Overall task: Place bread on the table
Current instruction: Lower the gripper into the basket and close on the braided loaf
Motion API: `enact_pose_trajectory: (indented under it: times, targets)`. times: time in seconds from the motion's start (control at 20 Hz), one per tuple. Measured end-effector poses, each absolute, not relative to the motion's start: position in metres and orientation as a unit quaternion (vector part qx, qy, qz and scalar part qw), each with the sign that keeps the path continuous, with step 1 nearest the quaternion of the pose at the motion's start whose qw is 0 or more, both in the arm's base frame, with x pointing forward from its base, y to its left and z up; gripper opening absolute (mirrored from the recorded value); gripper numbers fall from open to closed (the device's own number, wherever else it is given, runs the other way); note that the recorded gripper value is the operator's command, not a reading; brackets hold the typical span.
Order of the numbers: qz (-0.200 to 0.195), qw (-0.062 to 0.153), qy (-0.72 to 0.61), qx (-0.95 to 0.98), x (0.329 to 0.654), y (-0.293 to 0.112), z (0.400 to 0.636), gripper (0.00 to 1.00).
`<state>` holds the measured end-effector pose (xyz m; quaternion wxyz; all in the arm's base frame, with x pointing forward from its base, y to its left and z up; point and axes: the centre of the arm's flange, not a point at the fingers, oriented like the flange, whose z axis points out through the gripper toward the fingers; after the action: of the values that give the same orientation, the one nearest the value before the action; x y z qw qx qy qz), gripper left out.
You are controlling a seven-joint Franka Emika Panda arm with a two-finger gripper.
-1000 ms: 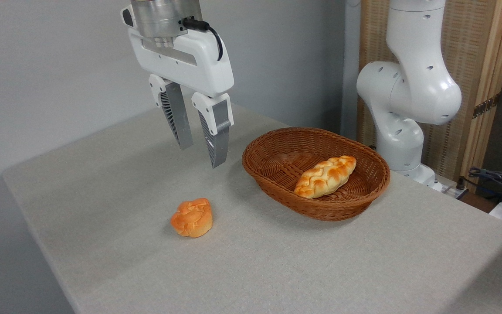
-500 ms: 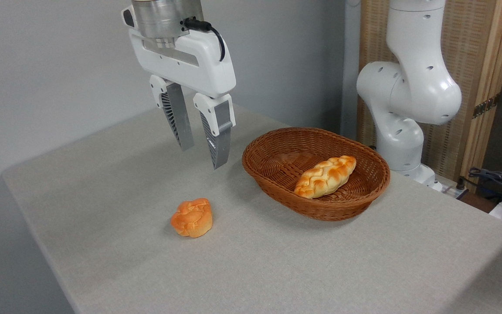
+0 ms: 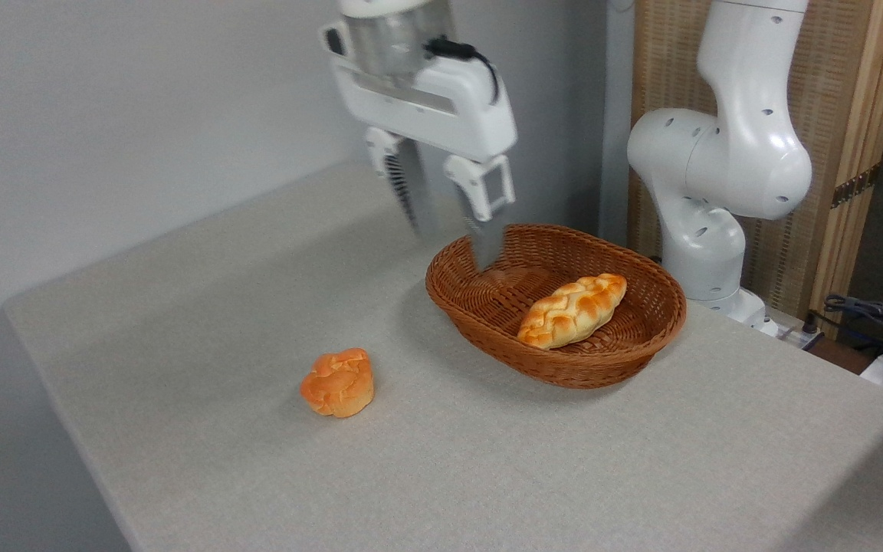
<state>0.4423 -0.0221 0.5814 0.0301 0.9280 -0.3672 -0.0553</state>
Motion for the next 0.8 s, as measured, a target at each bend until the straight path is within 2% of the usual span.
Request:
enact_pose_trajectory:
  times: [0.2, 0.3, 0.45, 0.65, 0.8]
  targets:
    - [-0.088, 0.044, -0.394, 0.914, 0.386, -0.022, 0.541, 1.0]
    - [-0.107, 0.039, -0.409, 0.905, 0.365, -0.026, 0.522, 1.0]
    - [-0.129, 0.034, -0.43, 0.893, 0.35, -0.033, 0.502, 1.0]
    - [-0.163, 0.044, -0.451, 0.876, 0.336, -0.04, 0.468, 1.0]
    - [-0.176, 0.044, -0.468, 0.865, 0.33, -0.053, 0.455, 1.0]
